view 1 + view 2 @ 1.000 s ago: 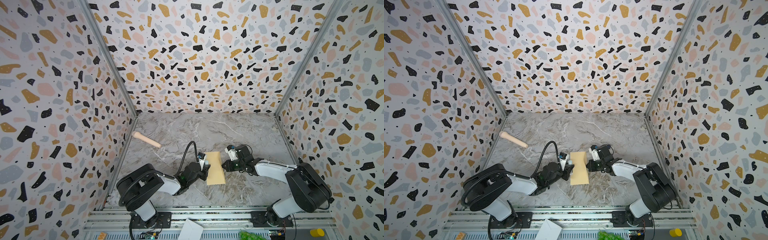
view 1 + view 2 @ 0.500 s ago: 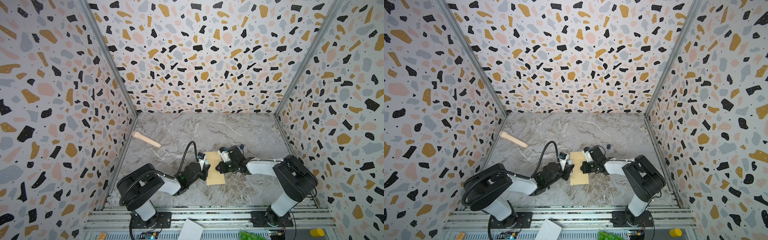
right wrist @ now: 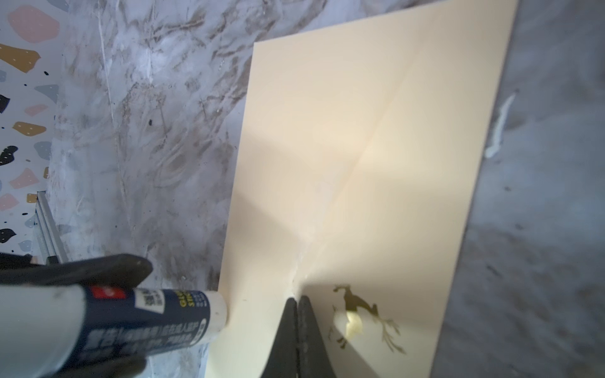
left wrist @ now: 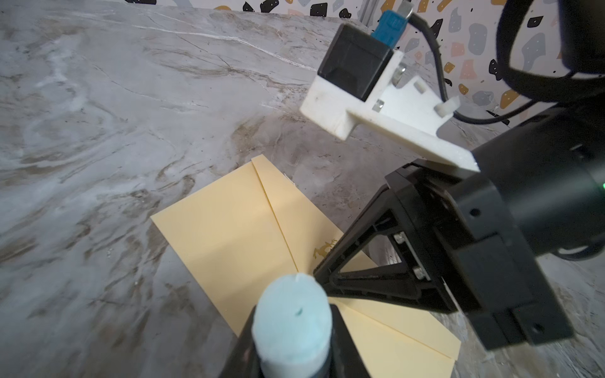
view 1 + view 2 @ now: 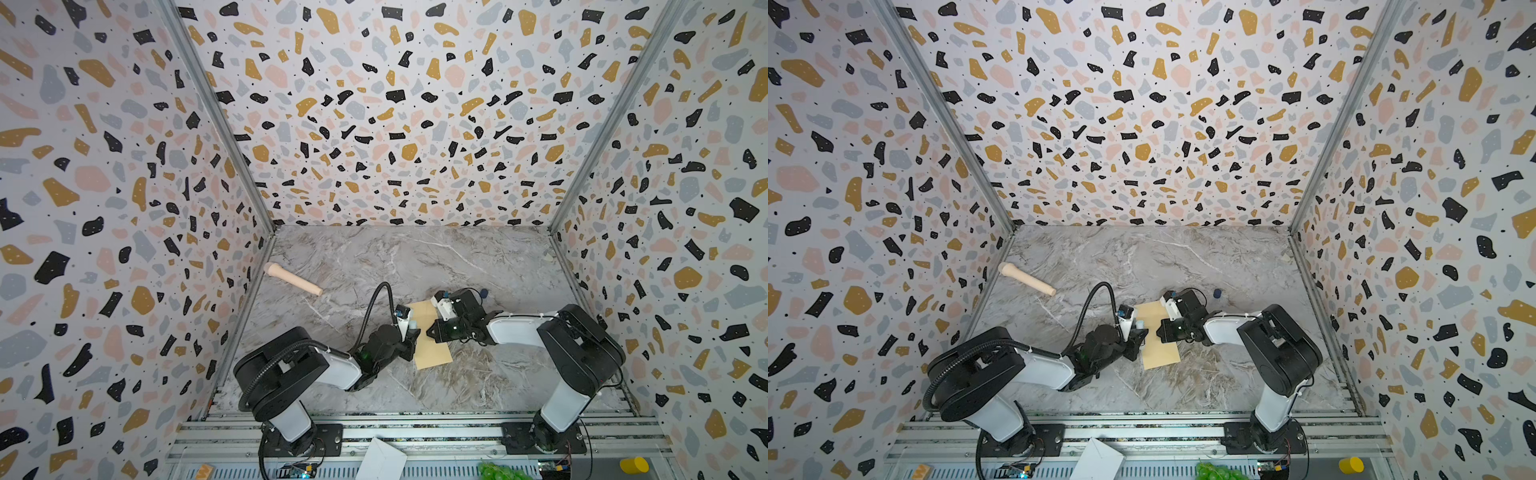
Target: Place the letter into the envelope and seal it
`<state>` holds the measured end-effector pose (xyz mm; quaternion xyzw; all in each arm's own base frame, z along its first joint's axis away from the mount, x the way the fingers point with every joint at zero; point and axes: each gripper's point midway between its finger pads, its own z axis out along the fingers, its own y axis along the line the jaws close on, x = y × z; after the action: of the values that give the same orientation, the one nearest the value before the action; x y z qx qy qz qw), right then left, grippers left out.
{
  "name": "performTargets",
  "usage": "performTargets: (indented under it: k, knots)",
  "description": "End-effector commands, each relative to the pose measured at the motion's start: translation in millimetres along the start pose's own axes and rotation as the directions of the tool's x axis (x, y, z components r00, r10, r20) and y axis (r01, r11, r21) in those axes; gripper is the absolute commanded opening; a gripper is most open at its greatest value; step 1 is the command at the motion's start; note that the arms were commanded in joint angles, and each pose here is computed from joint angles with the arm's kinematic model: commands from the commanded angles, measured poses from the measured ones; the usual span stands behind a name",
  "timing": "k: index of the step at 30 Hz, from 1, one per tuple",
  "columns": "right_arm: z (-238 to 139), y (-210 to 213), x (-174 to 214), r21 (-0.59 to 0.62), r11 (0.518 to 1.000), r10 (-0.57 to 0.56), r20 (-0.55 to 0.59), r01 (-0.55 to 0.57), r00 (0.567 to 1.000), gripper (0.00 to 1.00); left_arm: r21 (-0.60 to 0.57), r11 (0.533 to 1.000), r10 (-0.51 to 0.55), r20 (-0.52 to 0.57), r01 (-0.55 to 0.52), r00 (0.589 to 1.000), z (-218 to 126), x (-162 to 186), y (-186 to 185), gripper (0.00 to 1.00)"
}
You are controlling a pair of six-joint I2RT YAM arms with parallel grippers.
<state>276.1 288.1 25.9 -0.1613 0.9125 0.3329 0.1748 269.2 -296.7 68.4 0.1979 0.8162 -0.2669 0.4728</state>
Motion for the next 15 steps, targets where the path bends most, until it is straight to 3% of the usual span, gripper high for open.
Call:
performTargets:
  k: [1, 6, 15]
  knots:
    - [1, -7, 3, 0.040, 0.999, 0.009, -0.020, -0.008, 1.000, 0.04, -0.001, 1.000, -0.011, 0.041, 0.011, 0.999, 1, -9, -1, 0.00]
    - [0, -3, 2, 0.017, 1.000, 0.010, -0.024, -0.009, 1.000, 0.04, -0.005, 1.000, -0.011, 0.069, 0.011, 0.998, -1, -25, -4, 0.00]
    - [-21, 19, -36, -0.058, 0.998, -0.019, 0.079, 0.023, 0.997, 0.04, -0.029, 0.999, -0.023, 0.111, 0.027, 0.994, 5, -48, 4, 0.00]
